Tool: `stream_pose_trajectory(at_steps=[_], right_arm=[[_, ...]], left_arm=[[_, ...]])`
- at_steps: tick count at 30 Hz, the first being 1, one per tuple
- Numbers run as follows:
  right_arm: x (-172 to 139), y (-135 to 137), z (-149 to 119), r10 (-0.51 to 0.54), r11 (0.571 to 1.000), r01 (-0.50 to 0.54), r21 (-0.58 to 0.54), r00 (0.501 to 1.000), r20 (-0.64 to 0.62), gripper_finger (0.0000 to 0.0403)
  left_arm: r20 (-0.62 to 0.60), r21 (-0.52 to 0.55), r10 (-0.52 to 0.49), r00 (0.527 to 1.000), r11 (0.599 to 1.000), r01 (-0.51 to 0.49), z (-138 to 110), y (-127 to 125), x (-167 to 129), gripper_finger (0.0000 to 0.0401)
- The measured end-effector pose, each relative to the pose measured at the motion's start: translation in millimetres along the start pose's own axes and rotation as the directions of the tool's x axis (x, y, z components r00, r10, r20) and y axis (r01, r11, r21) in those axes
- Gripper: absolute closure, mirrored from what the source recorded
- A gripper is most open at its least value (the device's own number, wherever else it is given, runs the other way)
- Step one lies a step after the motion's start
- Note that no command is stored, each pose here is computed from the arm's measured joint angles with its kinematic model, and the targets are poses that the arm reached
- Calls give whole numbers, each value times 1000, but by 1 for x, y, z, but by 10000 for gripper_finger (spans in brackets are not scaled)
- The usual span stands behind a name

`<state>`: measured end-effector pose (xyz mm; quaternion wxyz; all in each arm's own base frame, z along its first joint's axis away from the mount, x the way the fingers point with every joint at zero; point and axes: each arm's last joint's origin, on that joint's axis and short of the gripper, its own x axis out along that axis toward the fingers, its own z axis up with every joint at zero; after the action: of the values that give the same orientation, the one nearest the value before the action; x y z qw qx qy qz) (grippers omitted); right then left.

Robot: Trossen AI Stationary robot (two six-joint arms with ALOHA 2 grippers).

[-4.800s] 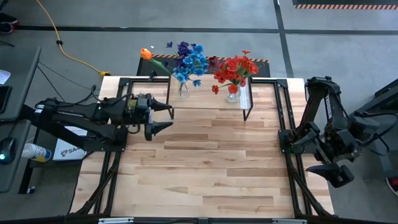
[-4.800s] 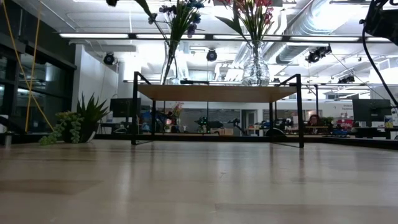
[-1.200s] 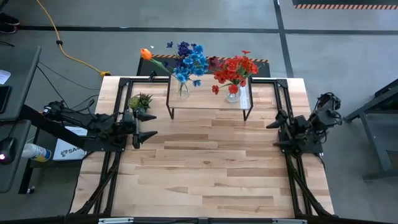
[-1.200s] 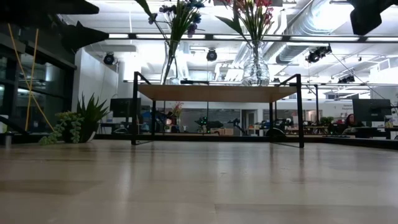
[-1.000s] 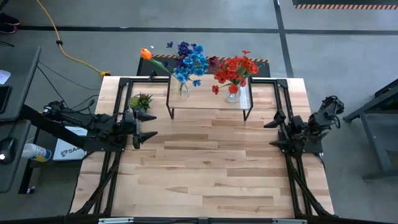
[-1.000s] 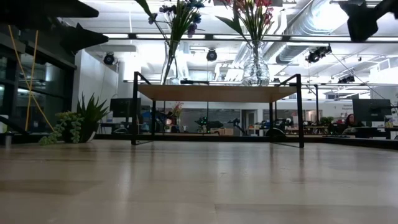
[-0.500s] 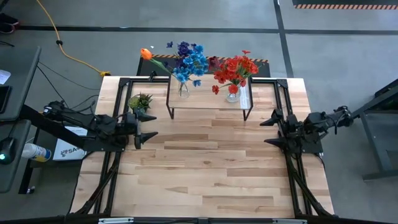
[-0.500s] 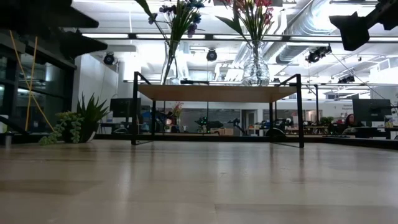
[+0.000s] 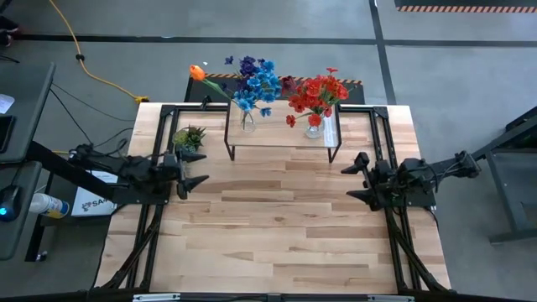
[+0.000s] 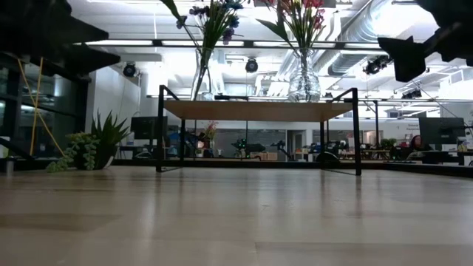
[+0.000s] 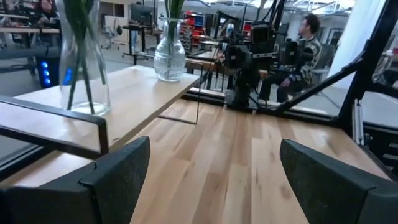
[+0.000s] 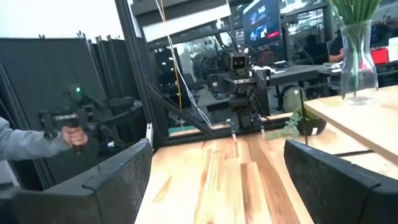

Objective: Pick and place flowers into a vace then onto a shelf
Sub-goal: Return to Home Position

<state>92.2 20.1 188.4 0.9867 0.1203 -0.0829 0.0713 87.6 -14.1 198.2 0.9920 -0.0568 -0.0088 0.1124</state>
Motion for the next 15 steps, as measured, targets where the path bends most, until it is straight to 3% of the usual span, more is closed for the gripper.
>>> stream_pose_trajectory(at_steps=[10, 15], right_arm=[[0, -1, 0, 31, 999, -31, -18, 1000, -4, 52], [0, -1, 0, 87, 996, -87, -16, 996, -14, 52]], left_arm=[[-2, 19, -9, 1000, 1000, 9, -1, 2, -3, 11], [11, 13, -117, 993, 993, 117, 1, -1, -4, 11]])
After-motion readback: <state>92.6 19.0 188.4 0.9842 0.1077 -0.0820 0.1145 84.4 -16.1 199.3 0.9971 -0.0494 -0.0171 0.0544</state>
